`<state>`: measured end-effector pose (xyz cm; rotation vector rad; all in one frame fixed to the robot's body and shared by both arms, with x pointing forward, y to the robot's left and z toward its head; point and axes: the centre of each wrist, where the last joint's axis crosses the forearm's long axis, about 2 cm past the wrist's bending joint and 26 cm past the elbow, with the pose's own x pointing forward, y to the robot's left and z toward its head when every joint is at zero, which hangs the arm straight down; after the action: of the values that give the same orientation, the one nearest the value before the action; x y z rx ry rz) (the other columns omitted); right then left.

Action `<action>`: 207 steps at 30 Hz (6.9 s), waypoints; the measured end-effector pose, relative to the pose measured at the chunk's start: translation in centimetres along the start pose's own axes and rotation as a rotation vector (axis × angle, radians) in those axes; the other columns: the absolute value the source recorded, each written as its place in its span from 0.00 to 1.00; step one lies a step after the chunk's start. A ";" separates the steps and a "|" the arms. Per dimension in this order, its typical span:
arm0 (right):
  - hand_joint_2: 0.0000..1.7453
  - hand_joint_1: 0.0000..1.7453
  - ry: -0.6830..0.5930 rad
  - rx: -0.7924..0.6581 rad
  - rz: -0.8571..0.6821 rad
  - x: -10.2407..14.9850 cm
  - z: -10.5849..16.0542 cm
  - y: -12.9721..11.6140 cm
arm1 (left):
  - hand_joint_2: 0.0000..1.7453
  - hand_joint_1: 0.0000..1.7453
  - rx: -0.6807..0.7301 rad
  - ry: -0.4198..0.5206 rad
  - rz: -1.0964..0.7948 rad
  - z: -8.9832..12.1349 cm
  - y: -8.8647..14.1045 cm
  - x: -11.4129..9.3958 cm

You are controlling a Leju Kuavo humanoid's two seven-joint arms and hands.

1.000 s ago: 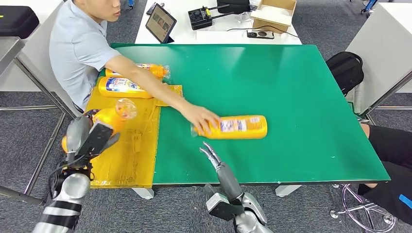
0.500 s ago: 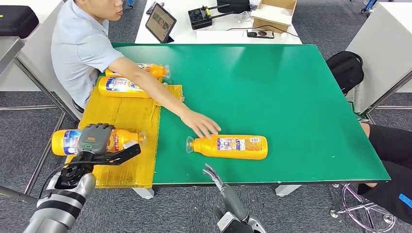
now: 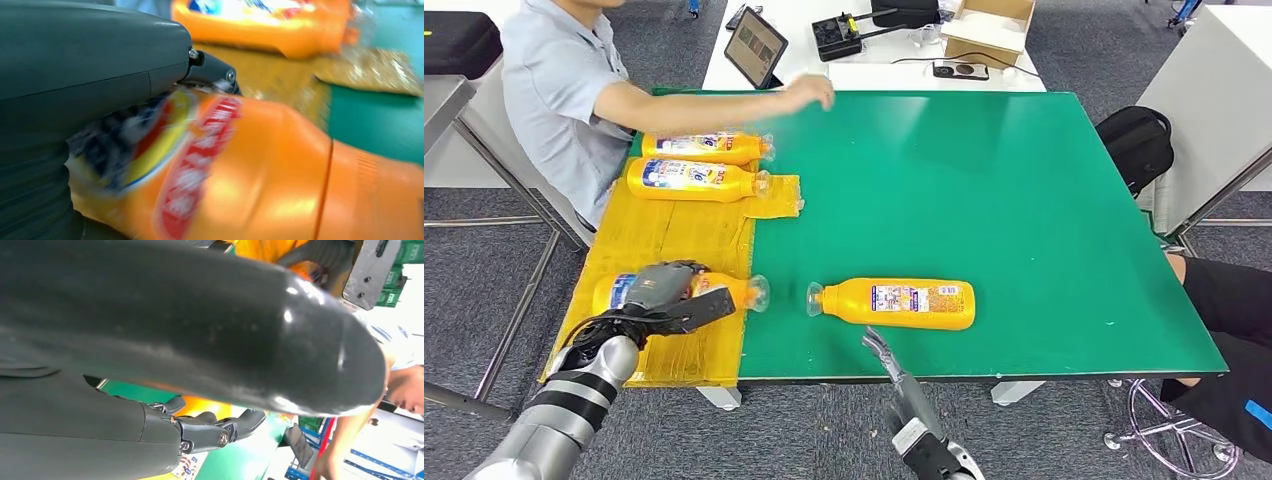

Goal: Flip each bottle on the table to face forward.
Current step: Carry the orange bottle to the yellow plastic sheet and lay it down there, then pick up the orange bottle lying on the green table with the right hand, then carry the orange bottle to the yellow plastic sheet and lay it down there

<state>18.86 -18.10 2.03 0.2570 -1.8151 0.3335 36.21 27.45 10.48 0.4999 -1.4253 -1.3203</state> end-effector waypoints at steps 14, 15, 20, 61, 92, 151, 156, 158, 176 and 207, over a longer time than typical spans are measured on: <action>0.00 0.00 0.004 -0.005 0.007 -0.2 -0.3 -0.4 | 1.00 0.00 -0.037 -0.029 0.041 0.1 -0.5 0.1; 0.00 0.00 0.004 -0.005 0.007 -0.2 -0.3 -0.4 | 1.00 0.00 -0.037 -0.030 0.042 0.1 -0.5 0.2; 0.00 0.00 0.006 -0.006 0.008 -0.3 -0.4 -0.5 | 1.00 0.00 -0.035 -0.033 0.050 0.2 -0.6 0.1; 1.00 0.00 0.116 -0.163 0.998 2.5 0.3 -15.1 | 1.00 0.00 0.853 -0.479 0.699 9.1 -0.6 11.9; 1.00 0.00 0.177 0.059 0.952 -0.2 -10.6 -15.1 | 1.00 0.00 0.733 -0.549 0.786 6.6 -1.1 13.9; 1.00 1.00 0.463 0.190 0.512 -1.2 -13.2 -15.5 | 1.00 0.00 0.739 -0.475 0.733 6.5 -1.3 12.5; 1.00 0.99 0.337 0.112 0.408 -1.7 -12.2 -14.1 | 1.00 0.00 0.734 -0.472 0.749 6.5 -1.4 12.4; 1.00 0.97 0.286 0.078 0.378 -1.6 -12.0 -13.1 | 1.00 0.00 0.723 -0.473 0.759 6.7 -1.6 12.4; 1.00 0.83 -0.250 -0.149 0.165 5.8 -10.8 -4.1 | 1.00 0.00 0.529 -0.426 1.181 9.7 -9.2 17.8; 1.00 1.00 -0.289 0.085 0.227 5.8 -11.5 4.2 | 1.00 0.00 0.487 -0.514 1.247 9.4 -8.3 19.3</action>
<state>26.29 -10.09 10.12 0.1640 -2.1242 0.5575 18.68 12.75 12.85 -0.4637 -1.9589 -0.0639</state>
